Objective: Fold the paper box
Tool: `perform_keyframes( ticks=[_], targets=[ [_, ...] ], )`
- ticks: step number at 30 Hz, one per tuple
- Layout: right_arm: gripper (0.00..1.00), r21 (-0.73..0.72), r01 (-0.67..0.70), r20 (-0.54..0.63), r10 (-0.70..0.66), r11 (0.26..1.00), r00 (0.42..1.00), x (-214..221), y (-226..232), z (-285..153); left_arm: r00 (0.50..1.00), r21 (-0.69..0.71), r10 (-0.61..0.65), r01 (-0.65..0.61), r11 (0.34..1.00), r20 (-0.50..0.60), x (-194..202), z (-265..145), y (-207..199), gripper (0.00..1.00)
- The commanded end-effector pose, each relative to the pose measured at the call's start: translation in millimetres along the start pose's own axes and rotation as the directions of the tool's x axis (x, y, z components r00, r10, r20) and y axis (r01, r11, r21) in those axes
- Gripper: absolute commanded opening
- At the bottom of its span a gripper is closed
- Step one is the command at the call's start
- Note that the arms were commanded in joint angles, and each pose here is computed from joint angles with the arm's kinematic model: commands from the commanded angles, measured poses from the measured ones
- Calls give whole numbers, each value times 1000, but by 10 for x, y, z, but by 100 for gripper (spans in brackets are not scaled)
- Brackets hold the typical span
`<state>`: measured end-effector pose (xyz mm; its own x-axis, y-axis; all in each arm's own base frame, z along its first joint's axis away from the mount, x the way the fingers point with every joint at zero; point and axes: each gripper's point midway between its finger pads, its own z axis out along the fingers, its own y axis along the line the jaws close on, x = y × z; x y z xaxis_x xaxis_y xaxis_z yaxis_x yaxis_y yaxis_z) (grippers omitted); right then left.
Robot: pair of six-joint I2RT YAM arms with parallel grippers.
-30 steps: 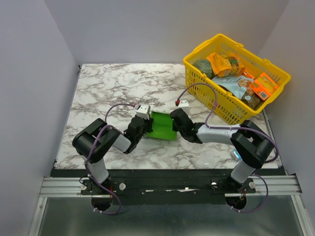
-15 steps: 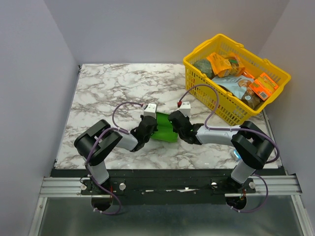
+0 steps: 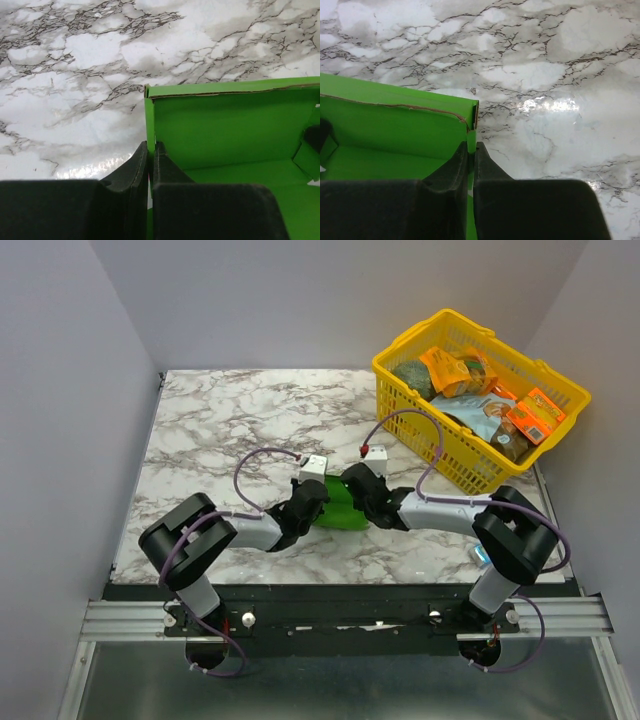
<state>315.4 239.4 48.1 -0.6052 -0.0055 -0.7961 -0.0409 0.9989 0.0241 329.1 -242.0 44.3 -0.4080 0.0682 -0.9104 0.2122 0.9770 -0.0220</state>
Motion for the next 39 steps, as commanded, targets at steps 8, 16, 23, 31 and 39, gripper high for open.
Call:
perform_keyframes(
  ticks=[8, 16, 23, 31, 39],
  targets=[
    [1, 296, 193, -202, -136, 936, 970, 400, -839, 8, 993, -189, 82, -97, 977, -87, 135, -319, 413, 0],
    [7, 144, 113, -202, -83, 983, 976, 225, -504, -95, 983, -88, 133, -145, 985, -128, 209, -237, 233, 0],
    [63, -124, 12, -197, -37, 992, 980, 29, -219, -579, 962, 26, 191, -190, 982, -196, 246, -218, 141, 0],
    [72, -277, -36, -205, -23, 960, 979, 121, -282, -1046, 924, 266, 314, -253, 930, -218, 213, -351, -143, 0],
    [75, -349, -56, -232, -29, 935, 972, 184, -205, -1169, 885, 512, 357, -167, 843, -300, 163, -659, -449, 12]
  ],
)
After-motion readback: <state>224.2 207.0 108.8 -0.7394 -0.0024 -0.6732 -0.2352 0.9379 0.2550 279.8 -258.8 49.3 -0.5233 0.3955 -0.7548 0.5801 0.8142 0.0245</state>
